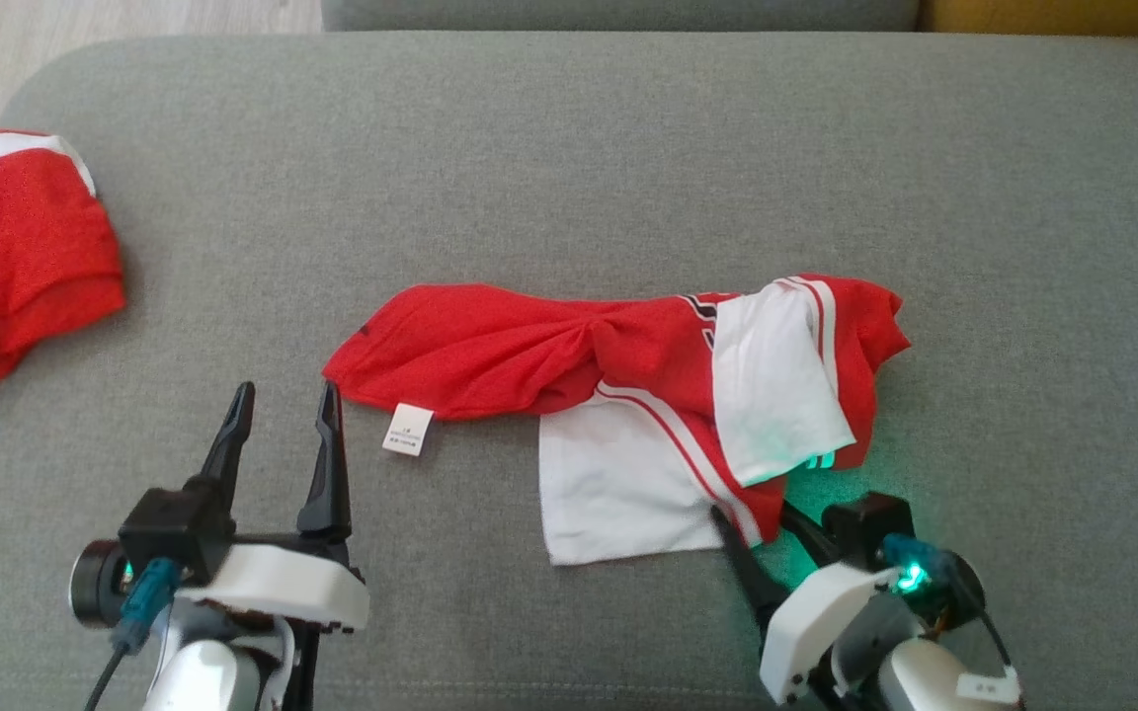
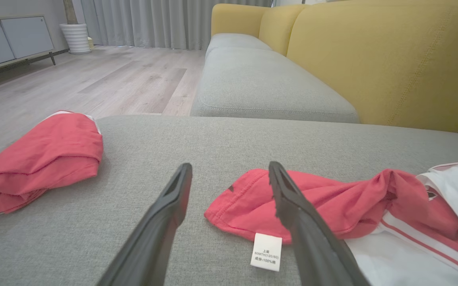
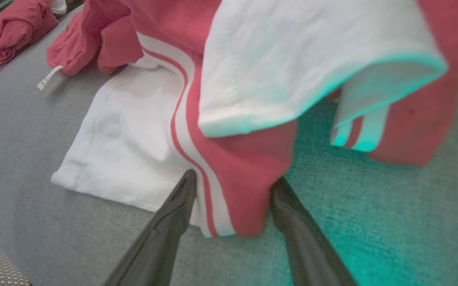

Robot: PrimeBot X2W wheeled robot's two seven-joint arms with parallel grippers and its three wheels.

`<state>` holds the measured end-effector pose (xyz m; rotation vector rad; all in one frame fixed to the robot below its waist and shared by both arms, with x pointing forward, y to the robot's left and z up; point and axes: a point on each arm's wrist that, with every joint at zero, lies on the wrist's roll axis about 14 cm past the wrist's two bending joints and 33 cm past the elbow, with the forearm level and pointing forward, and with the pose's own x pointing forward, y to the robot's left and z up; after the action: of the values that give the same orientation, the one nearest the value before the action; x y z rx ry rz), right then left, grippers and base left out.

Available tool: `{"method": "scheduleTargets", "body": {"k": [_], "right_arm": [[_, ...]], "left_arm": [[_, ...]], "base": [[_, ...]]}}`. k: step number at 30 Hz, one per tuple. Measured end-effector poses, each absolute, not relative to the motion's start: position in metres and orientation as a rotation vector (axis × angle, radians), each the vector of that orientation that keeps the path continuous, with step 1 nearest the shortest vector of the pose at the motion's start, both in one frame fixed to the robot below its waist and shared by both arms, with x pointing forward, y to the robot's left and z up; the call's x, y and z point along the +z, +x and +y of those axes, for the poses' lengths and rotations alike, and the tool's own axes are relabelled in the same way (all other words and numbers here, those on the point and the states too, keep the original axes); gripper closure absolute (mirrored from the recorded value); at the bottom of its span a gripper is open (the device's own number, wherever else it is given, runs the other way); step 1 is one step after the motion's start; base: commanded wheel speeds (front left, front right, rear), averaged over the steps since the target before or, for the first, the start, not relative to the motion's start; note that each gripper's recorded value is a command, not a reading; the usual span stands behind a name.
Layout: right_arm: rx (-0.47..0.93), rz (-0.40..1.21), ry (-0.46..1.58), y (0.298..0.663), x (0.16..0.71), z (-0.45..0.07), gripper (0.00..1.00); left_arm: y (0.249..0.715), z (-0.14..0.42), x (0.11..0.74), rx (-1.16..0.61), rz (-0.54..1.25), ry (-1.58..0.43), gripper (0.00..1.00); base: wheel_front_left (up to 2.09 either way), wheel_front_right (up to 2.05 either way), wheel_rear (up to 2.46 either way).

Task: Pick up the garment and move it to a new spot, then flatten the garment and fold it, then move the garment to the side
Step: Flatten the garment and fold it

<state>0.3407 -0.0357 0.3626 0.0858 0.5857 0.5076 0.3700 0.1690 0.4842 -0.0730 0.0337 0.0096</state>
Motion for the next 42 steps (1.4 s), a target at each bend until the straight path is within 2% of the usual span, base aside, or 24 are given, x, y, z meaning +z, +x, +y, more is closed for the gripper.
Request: {"method": "scheduleTargets", "body": {"k": [1, 8, 15, 21, 30, 31, 32, 33, 37, 42], "right_arm": [[0.507, 0.591, 0.087, 0.343, 0.361, -0.036, 1.0], [0.438, 0.573, 0.097, 0.355, 0.361, -0.055, 1.0], [0.26, 0.506, 0.04, 0.381, 0.383, -0.117, 1.0], [0.168, 0.536, -0.001, 0.391, 0.381, -0.16, 1.0], [0.126, 0.533, -0.014, 0.438, 0.387, -0.189, 1.0], [0.13, 0.541, -0.014, 0.44, 0.385, -0.188, 0.98], [0.136, 0.547, -0.012, 0.441, 0.383, -0.186, 0.59], [0.14, 0.546, -0.009, 0.442, 0.382, -0.185, 0.0], [0.141, 0.538, 0.013, 0.439, 0.379, -0.184, 0.0], [0.146, 0.395, 0.034, 0.442, 0.408, -0.181, 0.0]], "left_arm": [[0.371, 0.169, 0.483, 0.01, 0.036, -0.073, 0.0], [0.377, 0.165, 0.482, 0.0, 0.031, -0.084, 0.0], [0.383, 0.154, 0.48, -0.034, 0.033, -0.09, 0.0], [0.391, 0.149, 0.479, -0.045, 0.03, -0.097, 0.0], [0.398, 0.146, 0.471, -0.058, 0.045, -0.102, 0.0], [0.399, 0.145, 0.47, -0.058, 0.05, -0.102, 0.0], [0.399, 0.145, 0.468, -0.058, 0.054, -0.102, 0.0], [0.399, 0.145, 0.466, -0.058, 0.059, -0.101, 0.0], [0.4, 0.144, 0.464, -0.062, 0.065, -0.1, 0.0], [0.4, 0.141, 0.471, -0.071, 0.047, -0.105, 0.0]], "base": [[0.0, 0.0, 0.0], [0.0, 0.0, 0.0], [0.0, 0.0, 0.0], [0.0, 0.0, 0.0], [0.0, 0.0, 0.0], [0.0, 0.0, 0.0], [0.0, 0.0, 0.0], [0.0, 0.0, 0.0], [0.0, 0.0, 0.0], [0.0, 0.0, 0.0]]}}
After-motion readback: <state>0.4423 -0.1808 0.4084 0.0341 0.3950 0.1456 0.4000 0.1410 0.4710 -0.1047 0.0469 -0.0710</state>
